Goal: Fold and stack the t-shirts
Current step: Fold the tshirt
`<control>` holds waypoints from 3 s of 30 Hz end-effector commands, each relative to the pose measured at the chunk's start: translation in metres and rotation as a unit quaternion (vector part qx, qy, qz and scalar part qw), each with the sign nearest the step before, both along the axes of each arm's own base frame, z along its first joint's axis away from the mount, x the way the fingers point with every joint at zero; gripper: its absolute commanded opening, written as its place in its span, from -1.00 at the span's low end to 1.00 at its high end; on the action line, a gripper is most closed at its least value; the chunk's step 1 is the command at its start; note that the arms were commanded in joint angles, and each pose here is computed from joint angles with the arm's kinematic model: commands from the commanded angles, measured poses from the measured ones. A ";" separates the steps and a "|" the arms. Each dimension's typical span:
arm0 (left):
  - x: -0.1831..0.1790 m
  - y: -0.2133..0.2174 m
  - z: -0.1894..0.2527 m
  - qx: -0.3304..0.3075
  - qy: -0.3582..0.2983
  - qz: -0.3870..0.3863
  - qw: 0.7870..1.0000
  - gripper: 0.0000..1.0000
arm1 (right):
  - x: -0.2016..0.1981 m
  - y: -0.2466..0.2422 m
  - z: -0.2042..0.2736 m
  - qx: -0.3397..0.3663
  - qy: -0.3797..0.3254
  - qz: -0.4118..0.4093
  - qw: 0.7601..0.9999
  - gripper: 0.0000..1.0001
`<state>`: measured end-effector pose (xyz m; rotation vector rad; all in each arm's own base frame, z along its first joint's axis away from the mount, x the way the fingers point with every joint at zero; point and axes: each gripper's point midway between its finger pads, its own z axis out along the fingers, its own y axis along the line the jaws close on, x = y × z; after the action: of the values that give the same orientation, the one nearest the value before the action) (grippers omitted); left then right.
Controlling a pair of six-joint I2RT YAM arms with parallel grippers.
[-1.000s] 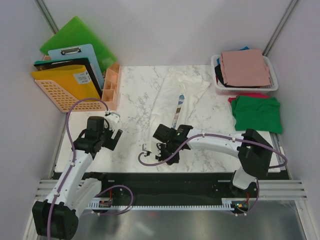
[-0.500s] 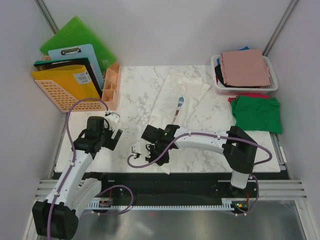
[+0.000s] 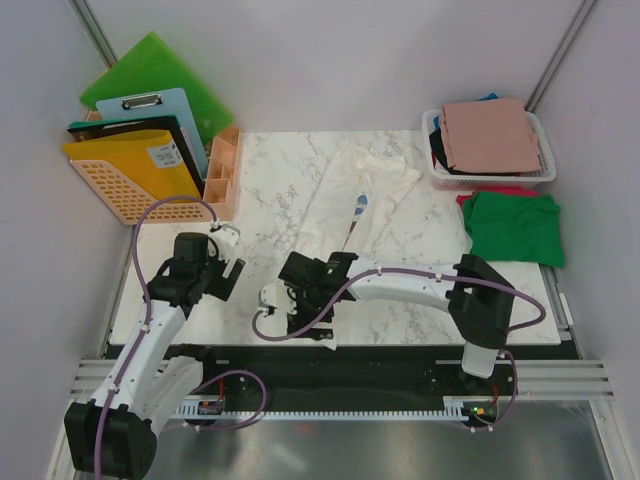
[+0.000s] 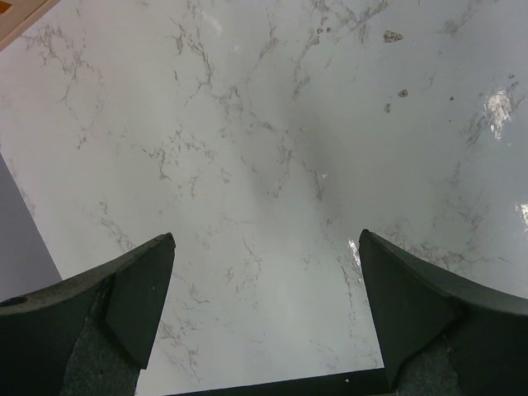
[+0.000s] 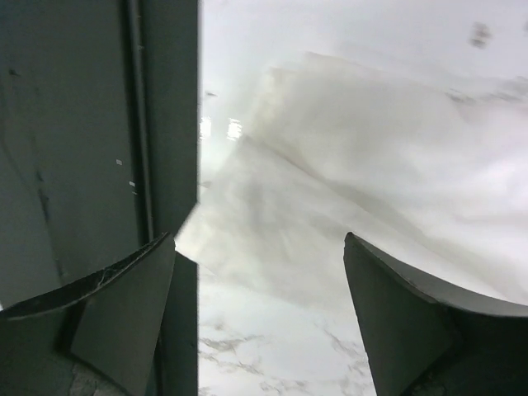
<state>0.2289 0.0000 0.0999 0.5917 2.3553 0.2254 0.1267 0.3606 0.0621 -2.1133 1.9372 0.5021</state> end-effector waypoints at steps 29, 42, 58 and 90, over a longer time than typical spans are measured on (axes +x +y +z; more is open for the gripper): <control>-0.002 -0.002 0.003 0.002 -0.003 -0.021 1.000 1.00 | 0.365 -0.124 0.050 0.029 -0.266 -0.523 0.809 0.48; -0.001 -0.004 0.000 -0.001 0.002 -0.025 1.000 0.99 | 0.341 -0.160 0.013 -0.018 -0.241 -0.562 0.791 0.47; -0.001 -0.005 -0.003 -0.002 0.009 -0.028 1.000 0.99 | 0.359 -0.147 -0.018 -0.013 -0.236 -0.562 0.793 0.11; -0.002 -0.006 -0.002 -0.003 0.007 -0.031 0.999 0.99 | 0.362 -0.153 0.032 0.016 -0.273 -0.565 0.778 0.57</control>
<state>0.2243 -0.0034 0.0960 0.6289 2.3715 0.1979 0.4796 0.2027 0.0576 -0.6584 2.3491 -0.3350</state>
